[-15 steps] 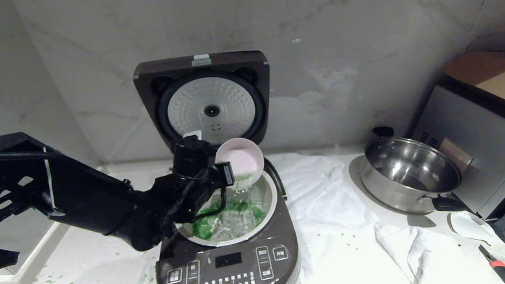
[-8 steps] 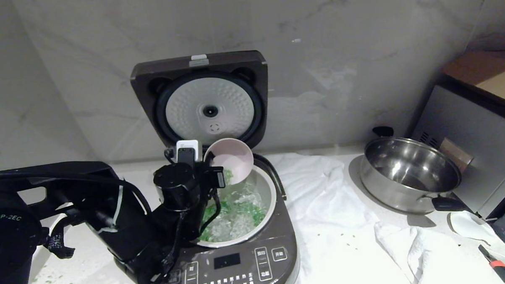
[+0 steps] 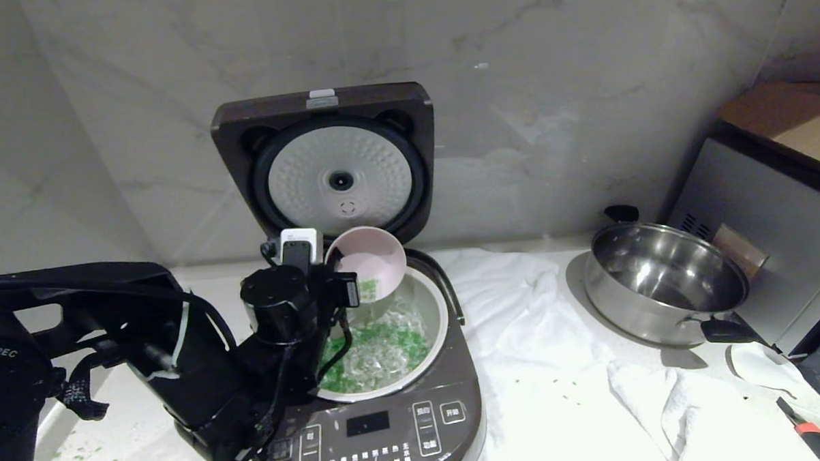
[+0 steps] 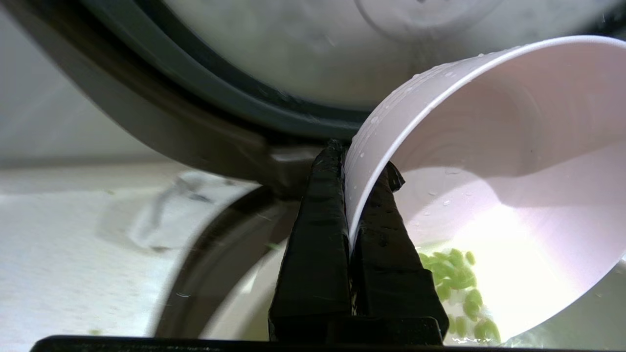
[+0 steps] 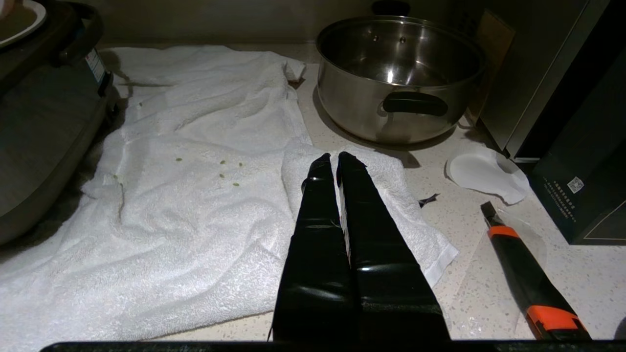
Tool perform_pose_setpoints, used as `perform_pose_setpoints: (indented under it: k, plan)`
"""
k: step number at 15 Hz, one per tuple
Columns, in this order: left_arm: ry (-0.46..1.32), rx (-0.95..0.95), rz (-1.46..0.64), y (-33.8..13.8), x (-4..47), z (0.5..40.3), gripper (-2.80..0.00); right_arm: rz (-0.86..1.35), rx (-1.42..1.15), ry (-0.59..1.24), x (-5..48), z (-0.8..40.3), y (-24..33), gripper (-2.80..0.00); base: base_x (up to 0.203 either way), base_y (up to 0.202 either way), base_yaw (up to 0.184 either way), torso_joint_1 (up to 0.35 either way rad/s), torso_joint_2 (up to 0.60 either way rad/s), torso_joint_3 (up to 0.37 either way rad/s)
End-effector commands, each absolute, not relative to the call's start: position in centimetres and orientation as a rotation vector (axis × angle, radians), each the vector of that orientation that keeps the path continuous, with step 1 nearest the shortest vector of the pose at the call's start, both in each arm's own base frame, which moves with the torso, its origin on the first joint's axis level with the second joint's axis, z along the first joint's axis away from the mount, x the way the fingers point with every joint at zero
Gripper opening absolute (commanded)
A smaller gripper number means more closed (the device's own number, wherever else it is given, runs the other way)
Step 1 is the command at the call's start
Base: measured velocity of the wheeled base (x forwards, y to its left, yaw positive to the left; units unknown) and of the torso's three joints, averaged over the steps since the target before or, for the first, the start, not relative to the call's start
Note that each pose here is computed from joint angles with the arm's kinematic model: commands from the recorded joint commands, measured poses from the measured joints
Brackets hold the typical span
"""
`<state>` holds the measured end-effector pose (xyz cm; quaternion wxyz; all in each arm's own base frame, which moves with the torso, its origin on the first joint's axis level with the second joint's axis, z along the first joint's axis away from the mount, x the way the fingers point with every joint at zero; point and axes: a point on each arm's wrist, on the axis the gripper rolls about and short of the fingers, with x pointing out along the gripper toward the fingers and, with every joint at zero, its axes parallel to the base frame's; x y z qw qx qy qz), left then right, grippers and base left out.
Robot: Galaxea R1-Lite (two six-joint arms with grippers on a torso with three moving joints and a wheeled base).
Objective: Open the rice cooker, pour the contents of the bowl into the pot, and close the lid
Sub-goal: Pour the water from the bowl into the rice cooker
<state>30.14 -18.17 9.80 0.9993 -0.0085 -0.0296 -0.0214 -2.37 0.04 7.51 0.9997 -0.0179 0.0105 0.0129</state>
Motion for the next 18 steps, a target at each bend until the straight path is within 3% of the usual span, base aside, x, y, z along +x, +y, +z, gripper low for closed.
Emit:
perform_pose_setpoints:
  k: [1,12,18]
  plan:
    - [-0.102,-0.027,-0.036,-17.6,29.2,11.7,-2.80,0.027,-0.037,0.021,-2.4,7.5,0.0,-2.80,0.000,0.000,0.000,0.000,0.00,0.000]
    - [-0.054,0.020,0.021,-18.3,28.5,10.3,-2.80,0.026,-0.037,0.021,-2.4,7.5,0.0,-2.80,0.000,0.000,0.000,0.000,0.00,0.000]
    - [-0.162,-0.061,0.108,-17.9,30.1,13.4,-2.80,0.027,-0.037,0.021,-2.4,7.5,0.0,-2.80,0.000,0.000,0.000,0.000,0.00,0.000]
